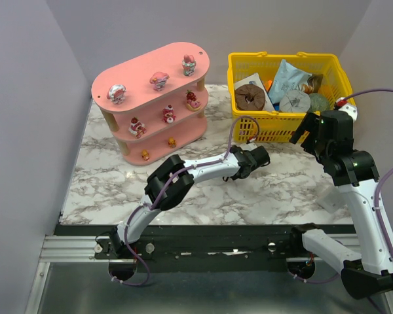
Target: Place and organize the plastic toys onto the shelf
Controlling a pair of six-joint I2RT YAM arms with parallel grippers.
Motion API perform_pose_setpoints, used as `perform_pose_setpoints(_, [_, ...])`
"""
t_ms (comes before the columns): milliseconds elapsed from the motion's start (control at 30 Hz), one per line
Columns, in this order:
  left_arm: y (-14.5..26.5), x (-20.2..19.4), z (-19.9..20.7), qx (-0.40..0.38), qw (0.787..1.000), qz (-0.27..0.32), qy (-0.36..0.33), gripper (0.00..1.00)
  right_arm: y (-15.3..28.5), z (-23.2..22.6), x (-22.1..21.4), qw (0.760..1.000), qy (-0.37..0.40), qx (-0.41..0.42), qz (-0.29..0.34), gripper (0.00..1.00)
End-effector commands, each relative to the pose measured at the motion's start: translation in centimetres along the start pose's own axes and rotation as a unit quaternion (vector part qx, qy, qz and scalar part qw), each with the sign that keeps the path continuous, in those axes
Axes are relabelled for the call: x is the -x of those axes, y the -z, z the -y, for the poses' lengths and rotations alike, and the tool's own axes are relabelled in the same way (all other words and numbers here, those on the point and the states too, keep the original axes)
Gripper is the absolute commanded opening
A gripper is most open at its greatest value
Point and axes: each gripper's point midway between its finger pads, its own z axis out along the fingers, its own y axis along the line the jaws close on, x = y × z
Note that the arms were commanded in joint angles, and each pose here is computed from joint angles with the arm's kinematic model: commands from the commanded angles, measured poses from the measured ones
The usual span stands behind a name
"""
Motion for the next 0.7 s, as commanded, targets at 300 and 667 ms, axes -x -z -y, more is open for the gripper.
perform_pose_setpoints(300, [-3.3,1.7,-9.5,0.089,0.995,0.036,0.003,0.06,0.0,0.4,0.1,1.000,-0.001,-0.005,0.004,0.94])
perform_pose_setpoints(667, [-5.1,3.7,-14.4,0.105,0.993,0.058,0.005,0.07,-0.3,0.0,0.3,1.000,-0.002,-0.004,0.002,0.94])
